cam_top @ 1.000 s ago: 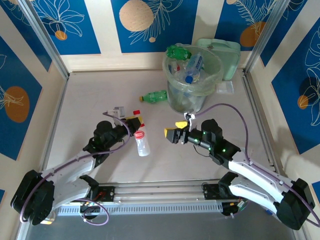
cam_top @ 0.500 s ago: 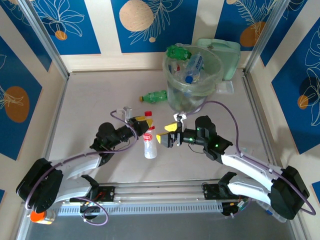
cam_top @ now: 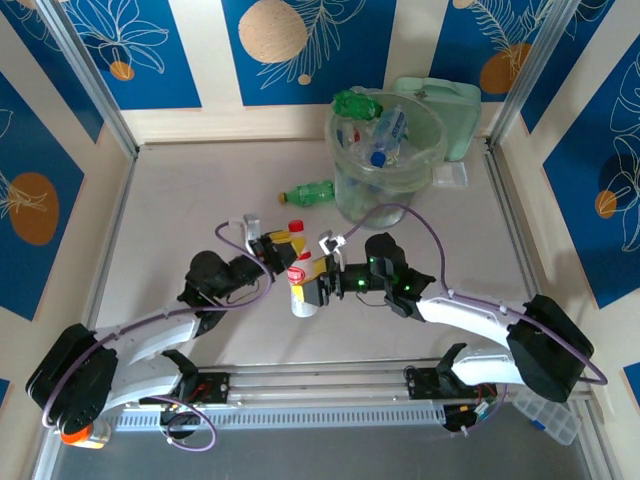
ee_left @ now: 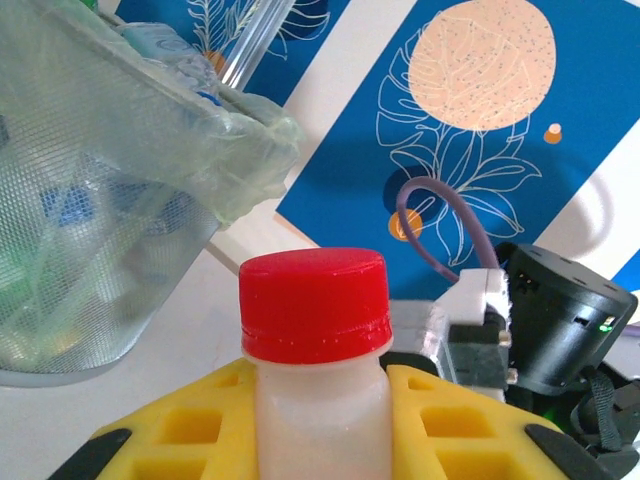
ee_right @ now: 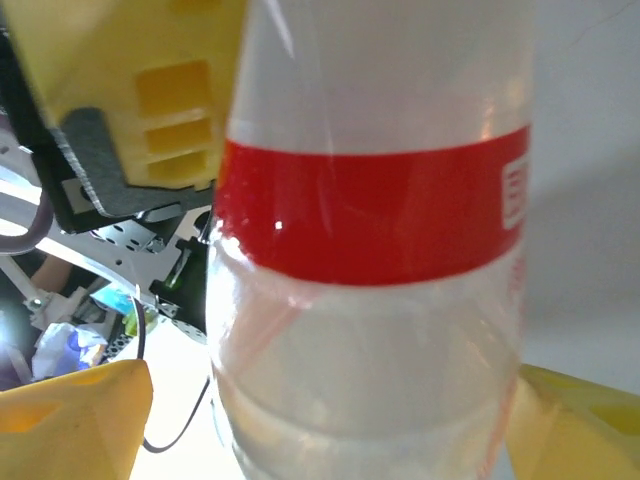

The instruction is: Put the plastic bottles in the bin

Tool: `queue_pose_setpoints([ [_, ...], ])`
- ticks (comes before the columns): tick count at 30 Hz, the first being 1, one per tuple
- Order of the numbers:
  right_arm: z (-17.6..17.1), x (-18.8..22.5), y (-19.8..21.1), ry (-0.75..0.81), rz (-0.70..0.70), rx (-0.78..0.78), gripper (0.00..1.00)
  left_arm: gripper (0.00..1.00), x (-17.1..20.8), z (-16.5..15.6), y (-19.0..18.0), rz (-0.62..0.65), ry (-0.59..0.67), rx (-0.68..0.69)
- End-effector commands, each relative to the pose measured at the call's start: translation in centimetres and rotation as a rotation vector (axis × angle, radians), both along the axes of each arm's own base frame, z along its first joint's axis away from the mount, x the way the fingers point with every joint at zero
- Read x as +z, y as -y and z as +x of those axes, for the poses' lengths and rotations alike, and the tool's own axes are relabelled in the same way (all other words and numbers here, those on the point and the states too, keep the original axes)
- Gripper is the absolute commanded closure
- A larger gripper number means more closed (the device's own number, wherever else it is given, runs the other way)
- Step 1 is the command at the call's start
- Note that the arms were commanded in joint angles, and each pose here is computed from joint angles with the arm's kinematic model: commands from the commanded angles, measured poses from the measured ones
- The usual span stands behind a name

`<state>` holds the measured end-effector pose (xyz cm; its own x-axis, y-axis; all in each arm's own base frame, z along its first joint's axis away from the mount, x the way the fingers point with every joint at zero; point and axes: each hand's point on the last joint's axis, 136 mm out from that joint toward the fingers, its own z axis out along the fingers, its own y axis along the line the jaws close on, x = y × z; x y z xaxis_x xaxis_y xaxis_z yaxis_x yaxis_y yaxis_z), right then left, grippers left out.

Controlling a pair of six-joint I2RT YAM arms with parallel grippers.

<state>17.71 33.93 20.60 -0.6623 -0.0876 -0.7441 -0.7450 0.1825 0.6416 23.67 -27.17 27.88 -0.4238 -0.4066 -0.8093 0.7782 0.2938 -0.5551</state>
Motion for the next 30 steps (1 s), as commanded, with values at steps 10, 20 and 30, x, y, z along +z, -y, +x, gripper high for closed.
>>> queue_pose_setpoints([
  [10,0.2,2.8,0.7,0.107,0.079,-0.051,0.34,0.81,1.4,-1.1,0.2,-0.053,0.048,-0.022],
  [20,0.2,2.9,0.7,0.085,0.092,-0.039,0.54,0.74,1.4,-1.1,0.1,-0.056,0.048,-0.016],
  [30,0.6,2.7,1.1,0.108,0.069,-0.072,0.57,0.25,1.1,-0.5,-1.0,0.000,0.028,0.084],
])
